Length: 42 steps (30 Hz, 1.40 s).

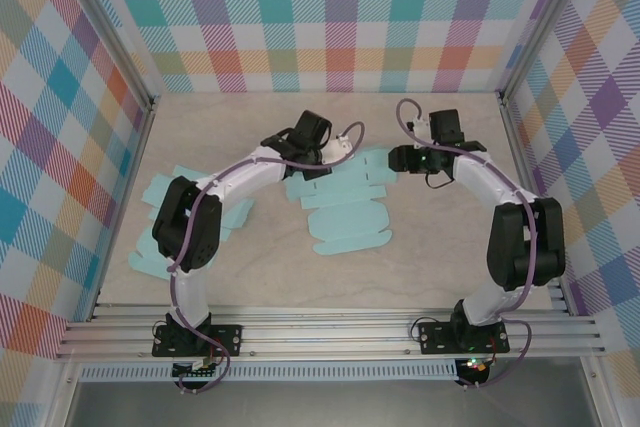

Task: Fold the paper box

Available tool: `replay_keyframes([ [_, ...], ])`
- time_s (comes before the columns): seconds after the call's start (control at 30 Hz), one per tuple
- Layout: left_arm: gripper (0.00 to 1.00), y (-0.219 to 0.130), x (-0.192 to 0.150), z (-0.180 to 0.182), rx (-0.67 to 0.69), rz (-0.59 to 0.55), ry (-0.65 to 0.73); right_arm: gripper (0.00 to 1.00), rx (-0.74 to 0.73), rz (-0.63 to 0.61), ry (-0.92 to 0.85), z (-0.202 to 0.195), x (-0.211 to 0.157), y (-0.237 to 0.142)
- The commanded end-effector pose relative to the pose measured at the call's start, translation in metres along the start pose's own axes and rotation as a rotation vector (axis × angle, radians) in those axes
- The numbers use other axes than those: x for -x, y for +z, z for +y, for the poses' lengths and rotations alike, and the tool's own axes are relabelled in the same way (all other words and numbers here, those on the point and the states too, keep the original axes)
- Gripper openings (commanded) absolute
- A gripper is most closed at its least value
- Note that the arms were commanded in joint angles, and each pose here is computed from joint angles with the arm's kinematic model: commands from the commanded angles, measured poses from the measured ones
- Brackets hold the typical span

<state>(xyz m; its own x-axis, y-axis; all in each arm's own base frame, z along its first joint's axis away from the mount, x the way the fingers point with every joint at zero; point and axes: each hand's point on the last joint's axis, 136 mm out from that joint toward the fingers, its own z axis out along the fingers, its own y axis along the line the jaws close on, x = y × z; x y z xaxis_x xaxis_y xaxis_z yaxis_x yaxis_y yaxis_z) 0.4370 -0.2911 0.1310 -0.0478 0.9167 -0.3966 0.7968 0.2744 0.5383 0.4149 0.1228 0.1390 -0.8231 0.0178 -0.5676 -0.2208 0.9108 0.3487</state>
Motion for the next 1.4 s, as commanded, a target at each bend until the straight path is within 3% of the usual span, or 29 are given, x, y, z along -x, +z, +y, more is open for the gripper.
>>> replay_keyframes([
  [0.0, 0.0, 0.003, 0.008, 0.017, 0.171, -0.019, 0.016, 0.57, 0.012, -0.113, 0.139, 0.009, 0.038, -0.034],
  [0.13, 0.0, 0.004, 0.01, 0.019, 0.256, -0.05, 0.031, 0.58, 0.161, -0.131, 0.202, 0.037, 0.06, -0.039],
  [0.37, 0.0, 0.006, 0.014, 0.021, 0.344, -0.086, 0.071, 0.54, 0.302, -0.062, 0.293, 0.055, 0.082, -0.011],
  [0.77, 0.0, 0.007, 0.017, 0.022, 0.377, -0.093, 0.072, 0.52, 0.338, 0.057, 0.304, 0.069, 0.073, 0.04],
  [1.2, 0.0, 0.003, 0.025, 0.032, 0.44, -0.107, 0.044, 0.38, 0.344, 0.123, 0.297, 0.075, 0.051, 0.042],
  [1.37, 0.0, 0.003, 0.029, 0.03, 0.44, -0.119, 0.044, 0.38, 0.391, 0.12, 0.309, 0.085, 0.044, 0.041],
])
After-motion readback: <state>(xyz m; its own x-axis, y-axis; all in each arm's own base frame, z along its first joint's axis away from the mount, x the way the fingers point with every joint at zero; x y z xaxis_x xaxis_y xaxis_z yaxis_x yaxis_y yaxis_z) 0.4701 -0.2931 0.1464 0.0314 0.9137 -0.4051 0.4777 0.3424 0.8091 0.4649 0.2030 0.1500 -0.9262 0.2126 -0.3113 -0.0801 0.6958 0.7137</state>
